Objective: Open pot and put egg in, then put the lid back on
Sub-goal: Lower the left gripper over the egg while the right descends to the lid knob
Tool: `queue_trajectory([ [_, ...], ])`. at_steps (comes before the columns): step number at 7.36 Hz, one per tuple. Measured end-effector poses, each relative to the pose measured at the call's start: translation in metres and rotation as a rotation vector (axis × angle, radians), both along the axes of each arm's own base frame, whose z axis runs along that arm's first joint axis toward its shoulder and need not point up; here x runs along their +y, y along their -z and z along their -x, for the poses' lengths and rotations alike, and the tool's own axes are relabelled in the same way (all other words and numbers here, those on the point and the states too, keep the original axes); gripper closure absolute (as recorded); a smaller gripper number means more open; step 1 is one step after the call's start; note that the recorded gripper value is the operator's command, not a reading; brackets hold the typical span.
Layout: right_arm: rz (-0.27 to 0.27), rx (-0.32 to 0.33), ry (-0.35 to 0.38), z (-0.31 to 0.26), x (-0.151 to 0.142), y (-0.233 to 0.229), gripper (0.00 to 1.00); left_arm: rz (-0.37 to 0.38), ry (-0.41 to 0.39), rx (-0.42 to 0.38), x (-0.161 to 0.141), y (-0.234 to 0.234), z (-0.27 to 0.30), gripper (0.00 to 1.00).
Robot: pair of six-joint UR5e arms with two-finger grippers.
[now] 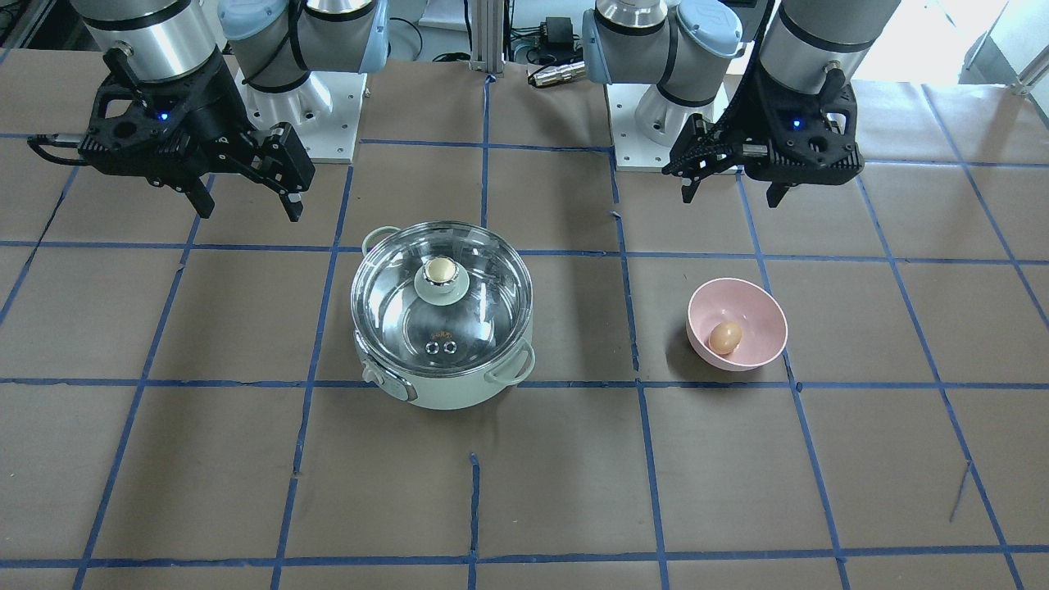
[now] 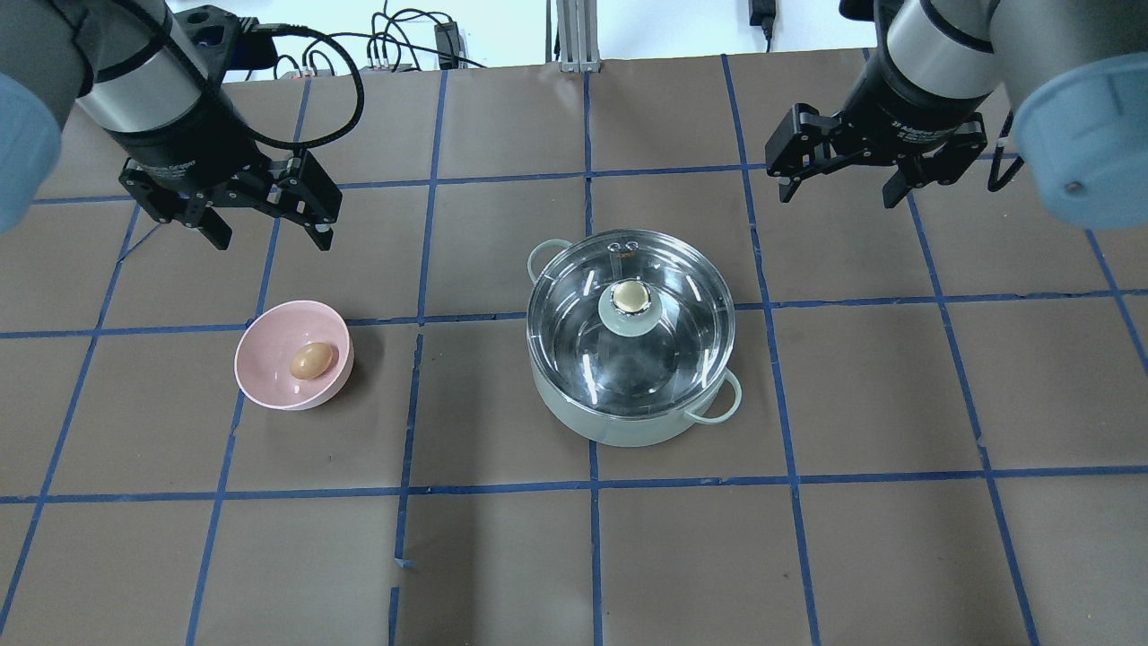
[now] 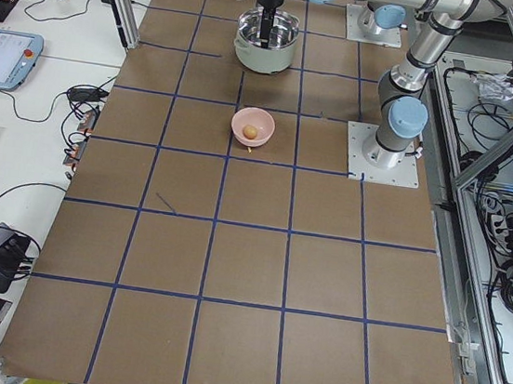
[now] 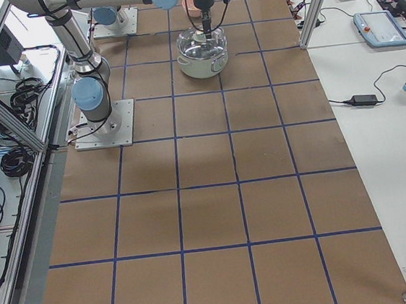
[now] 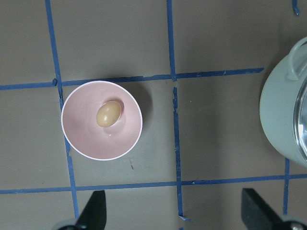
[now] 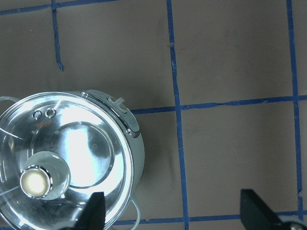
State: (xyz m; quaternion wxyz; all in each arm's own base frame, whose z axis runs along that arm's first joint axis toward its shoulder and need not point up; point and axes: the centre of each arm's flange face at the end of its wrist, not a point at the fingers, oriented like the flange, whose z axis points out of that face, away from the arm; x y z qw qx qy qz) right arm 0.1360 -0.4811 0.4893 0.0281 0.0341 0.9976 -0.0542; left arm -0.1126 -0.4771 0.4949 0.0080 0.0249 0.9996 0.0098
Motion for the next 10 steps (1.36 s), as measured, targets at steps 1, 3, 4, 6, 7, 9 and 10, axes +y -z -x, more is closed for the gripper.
queue_trajectory([
  [1, -0.008, 0.017, -0.004, 0.002, 0.000, 0.001, 0.00, 0.000, 0.000, 0.000, 0.000, 0.000, 0.000, 0.00],
  [3, -0.025, 0.050, -0.008, 0.002, 0.003, 0.003, 0.00, -0.002, 0.000, 0.000, 0.001, 0.001, 0.000, 0.00],
  [4, -0.024, 0.045, -0.016, -0.004, 0.004, 0.006, 0.00, -0.005, 0.003, 0.000, 0.001, 0.002, 0.000, 0.00],
  [6, -0.008, 0.022, 0.007, -0.042, 0.000, 0.019, 0.00, -0.015, 0.008, -0.005, 0.003, 0.007, -0.001, 0.01],
  [7, 0.014, 0.008, 0.024, -0.080, -0.007, 0.036, 0.00, -0.027, 0.017, -0.008, 0.004, 0.014, -0.005, 0.01],
  [9, 0.011, -0.008, 0.034, -0.140, -0.014, 0.077, 0.01, -0.046, 0.093, -0.007, 0.005, 0.037, -0.012, 0.03],
  [10, -0.007, -0.008, 0.049, -0.151, -0.014, 0.092, 0.01, -0.058, 0.135, -0.003, 0.005, 0.050, -0.017, 0.04],
])
